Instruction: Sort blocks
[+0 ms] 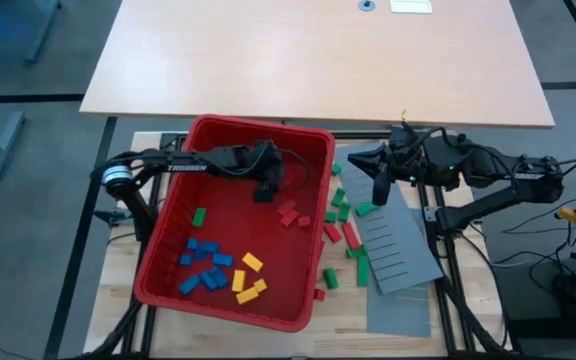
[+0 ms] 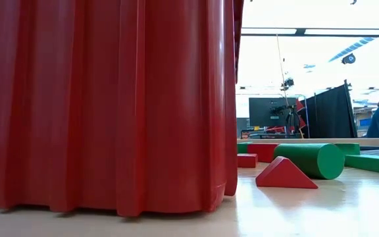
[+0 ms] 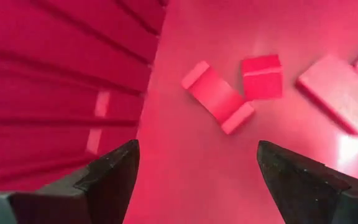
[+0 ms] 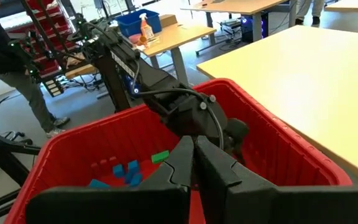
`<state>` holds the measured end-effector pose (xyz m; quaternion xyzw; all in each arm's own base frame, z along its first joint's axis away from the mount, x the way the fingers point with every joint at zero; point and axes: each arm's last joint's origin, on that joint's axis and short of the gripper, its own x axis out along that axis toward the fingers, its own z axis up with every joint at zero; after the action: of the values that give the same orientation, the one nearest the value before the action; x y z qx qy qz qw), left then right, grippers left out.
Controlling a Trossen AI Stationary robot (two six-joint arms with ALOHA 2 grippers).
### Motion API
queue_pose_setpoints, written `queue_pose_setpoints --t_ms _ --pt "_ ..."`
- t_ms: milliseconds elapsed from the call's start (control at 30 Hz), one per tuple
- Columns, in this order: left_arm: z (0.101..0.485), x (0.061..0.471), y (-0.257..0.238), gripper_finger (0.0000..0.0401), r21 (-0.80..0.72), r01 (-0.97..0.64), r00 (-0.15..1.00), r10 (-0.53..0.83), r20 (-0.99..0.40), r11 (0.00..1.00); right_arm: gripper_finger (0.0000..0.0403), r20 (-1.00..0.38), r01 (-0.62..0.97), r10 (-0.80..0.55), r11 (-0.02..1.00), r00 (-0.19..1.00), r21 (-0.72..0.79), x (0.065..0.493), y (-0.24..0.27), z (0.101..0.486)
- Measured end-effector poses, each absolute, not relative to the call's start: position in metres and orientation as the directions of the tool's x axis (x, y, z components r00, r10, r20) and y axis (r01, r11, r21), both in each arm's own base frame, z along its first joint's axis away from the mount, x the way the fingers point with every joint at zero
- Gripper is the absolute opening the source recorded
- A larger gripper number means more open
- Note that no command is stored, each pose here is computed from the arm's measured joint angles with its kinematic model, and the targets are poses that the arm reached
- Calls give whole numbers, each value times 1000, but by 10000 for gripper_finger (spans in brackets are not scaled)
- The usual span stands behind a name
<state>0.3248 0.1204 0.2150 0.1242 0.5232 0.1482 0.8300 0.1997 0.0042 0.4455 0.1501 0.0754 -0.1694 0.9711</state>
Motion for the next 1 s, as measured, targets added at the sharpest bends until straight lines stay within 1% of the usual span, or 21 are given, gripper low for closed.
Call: queue_pose_setpoints --t_ms 67,233,467,567,700,833,1000 --pt "211 325 122 310 401 -52 419 384 -823 915 0 -195 351 -306 897 932 267 200 4 446" --pt "206 329 125 311 445 5 465 392 -794 896 0 -194 352 -306 893 932 280 200 4 446" --pt "206 332 124 311 414 58 513 329 -793 908 0 -194 352 -306 893 932 280 200 4 446" --pt "205 331 124 311 359 70 523 272 -808 931 0 -194 353 -306 891 932 286 200 4 446" --pt "202 327 121 311 211 71 520 145 -842 975 0 -194 353 -306 890 932 289 200 4 446" --pt "200 322 120 311 159 76 483 103 -870 984 0 -194 353 -307 889 932 291 200 4 446" --pt "200 321 123 311 136 107 493 66 -868 985 0 -194 359 -312 887 930 291 200 4 446"
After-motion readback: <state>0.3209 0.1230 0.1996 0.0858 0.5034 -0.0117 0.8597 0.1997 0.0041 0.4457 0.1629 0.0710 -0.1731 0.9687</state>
